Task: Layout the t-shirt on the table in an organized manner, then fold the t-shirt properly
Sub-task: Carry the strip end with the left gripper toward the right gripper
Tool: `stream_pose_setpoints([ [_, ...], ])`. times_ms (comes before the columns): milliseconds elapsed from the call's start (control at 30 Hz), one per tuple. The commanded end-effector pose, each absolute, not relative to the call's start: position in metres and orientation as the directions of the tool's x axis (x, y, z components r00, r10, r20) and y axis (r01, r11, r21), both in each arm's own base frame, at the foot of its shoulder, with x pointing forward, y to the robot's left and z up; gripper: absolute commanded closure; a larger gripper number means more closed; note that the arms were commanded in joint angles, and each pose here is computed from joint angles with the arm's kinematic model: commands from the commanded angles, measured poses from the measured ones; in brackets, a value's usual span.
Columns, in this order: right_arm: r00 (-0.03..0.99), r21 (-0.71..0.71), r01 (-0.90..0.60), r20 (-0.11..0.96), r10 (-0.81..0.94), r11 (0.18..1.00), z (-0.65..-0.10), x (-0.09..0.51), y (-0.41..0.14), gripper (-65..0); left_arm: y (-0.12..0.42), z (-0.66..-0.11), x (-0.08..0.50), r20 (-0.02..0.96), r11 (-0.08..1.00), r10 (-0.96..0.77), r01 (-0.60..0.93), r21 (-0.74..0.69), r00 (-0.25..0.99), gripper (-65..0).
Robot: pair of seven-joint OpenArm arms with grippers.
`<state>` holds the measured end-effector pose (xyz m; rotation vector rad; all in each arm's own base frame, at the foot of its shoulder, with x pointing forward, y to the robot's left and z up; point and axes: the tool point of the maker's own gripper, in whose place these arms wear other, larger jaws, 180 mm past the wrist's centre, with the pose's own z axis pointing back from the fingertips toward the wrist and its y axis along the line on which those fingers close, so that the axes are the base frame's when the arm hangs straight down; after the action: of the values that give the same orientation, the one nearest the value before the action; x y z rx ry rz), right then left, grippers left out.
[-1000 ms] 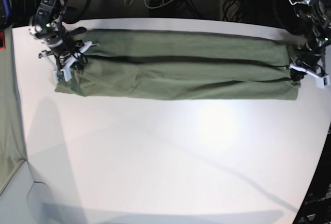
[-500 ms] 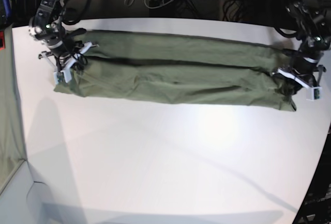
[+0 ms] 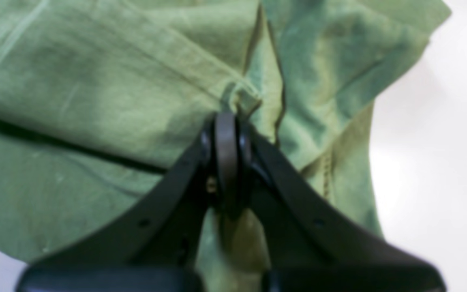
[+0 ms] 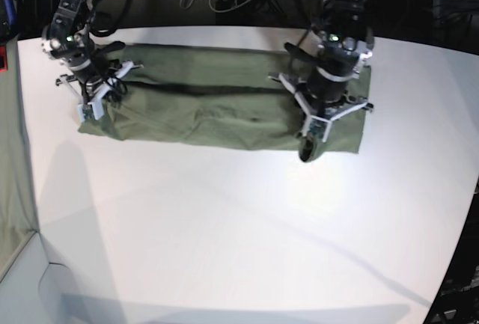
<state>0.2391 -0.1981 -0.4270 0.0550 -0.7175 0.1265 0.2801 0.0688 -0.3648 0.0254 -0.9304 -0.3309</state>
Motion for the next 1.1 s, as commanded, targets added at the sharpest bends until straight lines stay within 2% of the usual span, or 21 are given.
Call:
stream_pose_setpoints([
  [0,0.77,-0.012,-0.135,0.628,0.112,0.991,-0.431,0.232,-0.202,0.0,0.056,-0.352,0.286,0.809,0.943,-0.304,0.279,0.181,0.503,0.0],
  [233,0.767,-0.013,-0.135,0.631,0.113,0.991,-0.43,0.234,-0.202,0.0,0.005,-0.338,0.283,0.826,0.914,-0.36,0.343,0.218,0.435,0.0],
  [467,0.767,-0.013,-0.135,0.632,0.113,0.991,-0.43,0.234,-0.202,0.0,-0.024,-0.358,0.275,0.806,0.9,-0.376,0.385,0.202,0.456,0.0],
  [600,0.767,-0.013,-0.135,0.632,0.113,0.991,-0.43,0.234,-0.202,0.0,-0.027,-0.372,0.271,0.788,0.894,-0.388,0.403,0.197,0.478,0.0],
  [1067,0.766,-0.014,-0.135,0.633,0.113,0.991,-0.429,0.235,-0.202,0.0,-0.03,-0.36,0.286,0.809,0.896,-0.381,0.395,0.204,0.447,0.0],
])
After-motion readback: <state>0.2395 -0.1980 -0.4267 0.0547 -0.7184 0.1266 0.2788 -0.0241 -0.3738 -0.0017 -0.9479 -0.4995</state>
